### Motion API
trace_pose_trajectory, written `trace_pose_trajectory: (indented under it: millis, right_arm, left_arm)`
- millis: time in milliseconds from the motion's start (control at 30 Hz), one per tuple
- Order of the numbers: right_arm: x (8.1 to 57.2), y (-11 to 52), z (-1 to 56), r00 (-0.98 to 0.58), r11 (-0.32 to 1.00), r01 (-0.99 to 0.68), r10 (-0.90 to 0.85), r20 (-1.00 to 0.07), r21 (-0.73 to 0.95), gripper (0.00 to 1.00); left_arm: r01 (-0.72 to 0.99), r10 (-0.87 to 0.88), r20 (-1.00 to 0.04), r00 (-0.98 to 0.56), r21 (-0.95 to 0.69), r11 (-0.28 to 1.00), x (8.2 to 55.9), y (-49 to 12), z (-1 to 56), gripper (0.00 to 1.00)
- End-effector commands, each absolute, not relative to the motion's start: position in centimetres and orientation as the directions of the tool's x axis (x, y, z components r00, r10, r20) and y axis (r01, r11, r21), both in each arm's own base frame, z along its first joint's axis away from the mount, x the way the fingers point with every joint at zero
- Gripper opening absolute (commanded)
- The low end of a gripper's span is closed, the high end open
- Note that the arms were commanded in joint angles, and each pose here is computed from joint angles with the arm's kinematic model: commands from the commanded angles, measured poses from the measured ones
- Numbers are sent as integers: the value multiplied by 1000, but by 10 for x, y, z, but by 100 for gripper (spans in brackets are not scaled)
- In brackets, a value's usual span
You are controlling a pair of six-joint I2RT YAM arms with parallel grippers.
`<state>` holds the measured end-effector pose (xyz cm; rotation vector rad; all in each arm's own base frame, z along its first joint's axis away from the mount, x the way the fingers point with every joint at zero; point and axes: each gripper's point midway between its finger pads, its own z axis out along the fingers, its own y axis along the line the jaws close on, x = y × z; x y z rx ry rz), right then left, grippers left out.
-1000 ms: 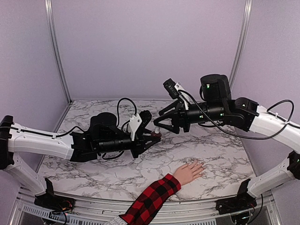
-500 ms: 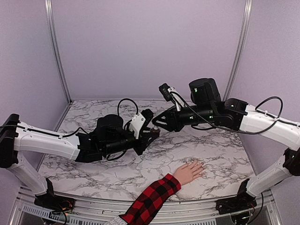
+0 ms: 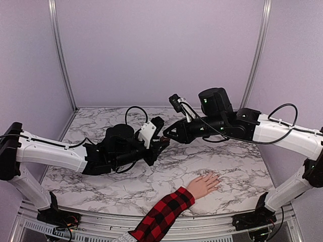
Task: Paint the nails
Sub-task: Unscrew the nail polish bottle cap from the nail polish bottle.
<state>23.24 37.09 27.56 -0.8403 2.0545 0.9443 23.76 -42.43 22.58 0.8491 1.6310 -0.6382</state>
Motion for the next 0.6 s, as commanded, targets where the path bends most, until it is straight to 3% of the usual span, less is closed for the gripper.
trace_pose_trajectory:
  millis: [0,300,567]
  right_arm:
    - [234,379,282,-525,497,-788,-232,-819,365,20]
    - [227,384,293,-483,436,-828,-238,-843,352,5]
    - [212,384,309,-373,336,-901,-272,-887,276,0]
  left_arm:
    - [801,132,-988,-79,15,598,238,-428,251,0]
    - [820,126,-989,-76,10,573,230,-424,254,0]
    - [906,131,-988,-80,-17,423,205,-436,253,0]
